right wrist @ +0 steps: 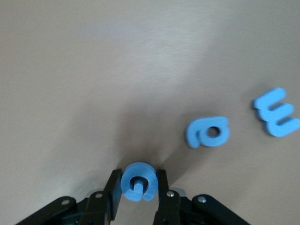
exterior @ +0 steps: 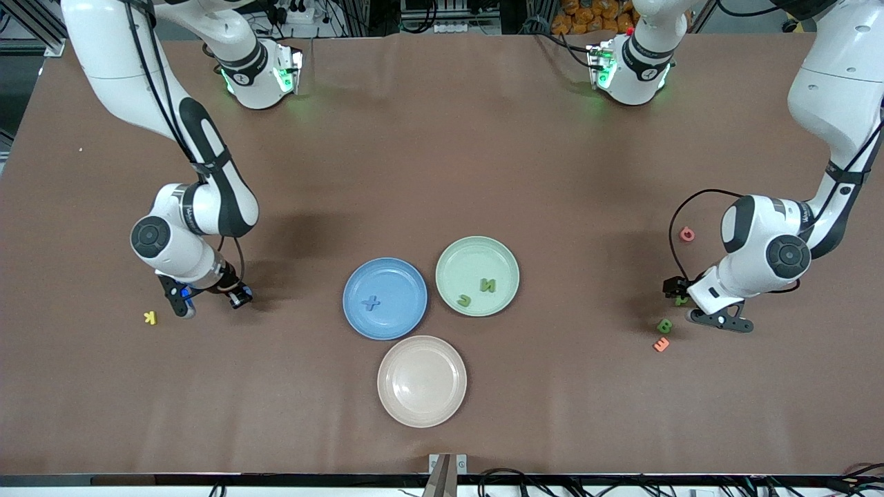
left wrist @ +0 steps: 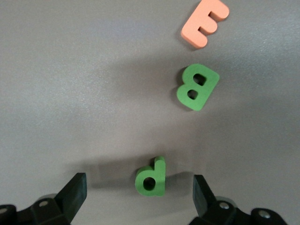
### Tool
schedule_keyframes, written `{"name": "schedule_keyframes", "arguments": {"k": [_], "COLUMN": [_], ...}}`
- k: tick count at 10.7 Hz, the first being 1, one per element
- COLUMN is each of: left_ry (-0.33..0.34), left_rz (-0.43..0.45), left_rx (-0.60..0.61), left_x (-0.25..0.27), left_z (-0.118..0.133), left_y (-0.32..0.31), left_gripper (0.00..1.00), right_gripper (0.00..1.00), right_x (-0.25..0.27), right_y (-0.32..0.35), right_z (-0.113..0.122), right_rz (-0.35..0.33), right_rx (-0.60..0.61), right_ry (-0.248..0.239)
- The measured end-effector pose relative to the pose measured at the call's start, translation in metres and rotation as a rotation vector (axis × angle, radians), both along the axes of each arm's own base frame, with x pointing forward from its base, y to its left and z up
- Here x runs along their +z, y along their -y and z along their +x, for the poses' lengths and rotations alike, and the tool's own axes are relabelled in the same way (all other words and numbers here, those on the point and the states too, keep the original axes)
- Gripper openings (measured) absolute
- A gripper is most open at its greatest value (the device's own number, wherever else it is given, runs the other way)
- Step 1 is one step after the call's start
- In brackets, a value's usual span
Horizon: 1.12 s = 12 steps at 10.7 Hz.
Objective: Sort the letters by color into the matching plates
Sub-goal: 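Carry the G and p to the blue and green plates with both grippers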
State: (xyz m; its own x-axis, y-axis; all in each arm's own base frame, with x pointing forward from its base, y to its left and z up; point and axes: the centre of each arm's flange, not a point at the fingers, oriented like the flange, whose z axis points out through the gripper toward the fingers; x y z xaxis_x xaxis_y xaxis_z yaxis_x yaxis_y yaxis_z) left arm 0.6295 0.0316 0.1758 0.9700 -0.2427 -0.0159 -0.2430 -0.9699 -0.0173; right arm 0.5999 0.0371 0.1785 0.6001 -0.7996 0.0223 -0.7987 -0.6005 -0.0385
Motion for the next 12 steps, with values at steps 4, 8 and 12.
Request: {"name": "schedule_keyframes", "arguments": {"k": [4, 8, 12], "left_ry": [0.005, 0.015, 0.034], "left_rz": [-0.014, -0.019, -0.033], "left_rx": [0.088, 0.113, 0.179], "left_x": [0.001, 0.004, 0.01], "left_z": [0.001, 0.003, 0.007], "left_y": [0.002, 0.008, 0.023], "left_gripper": [0.7, 0.27, 0.27], "right_gripper": [0.35, 0.35, 0.35], "right_x": [0.045, 0.071, 0.083], "right_y": [-0.053, -0.108, -0.213], "right_z": [0.025, 0.034, 0.028], "right_rz": [0.03, 0.012, 0.012], "right_rx": [0.407, 0.847, 1.067], "right_ry": [0.045, 0.092, 0.129]}}
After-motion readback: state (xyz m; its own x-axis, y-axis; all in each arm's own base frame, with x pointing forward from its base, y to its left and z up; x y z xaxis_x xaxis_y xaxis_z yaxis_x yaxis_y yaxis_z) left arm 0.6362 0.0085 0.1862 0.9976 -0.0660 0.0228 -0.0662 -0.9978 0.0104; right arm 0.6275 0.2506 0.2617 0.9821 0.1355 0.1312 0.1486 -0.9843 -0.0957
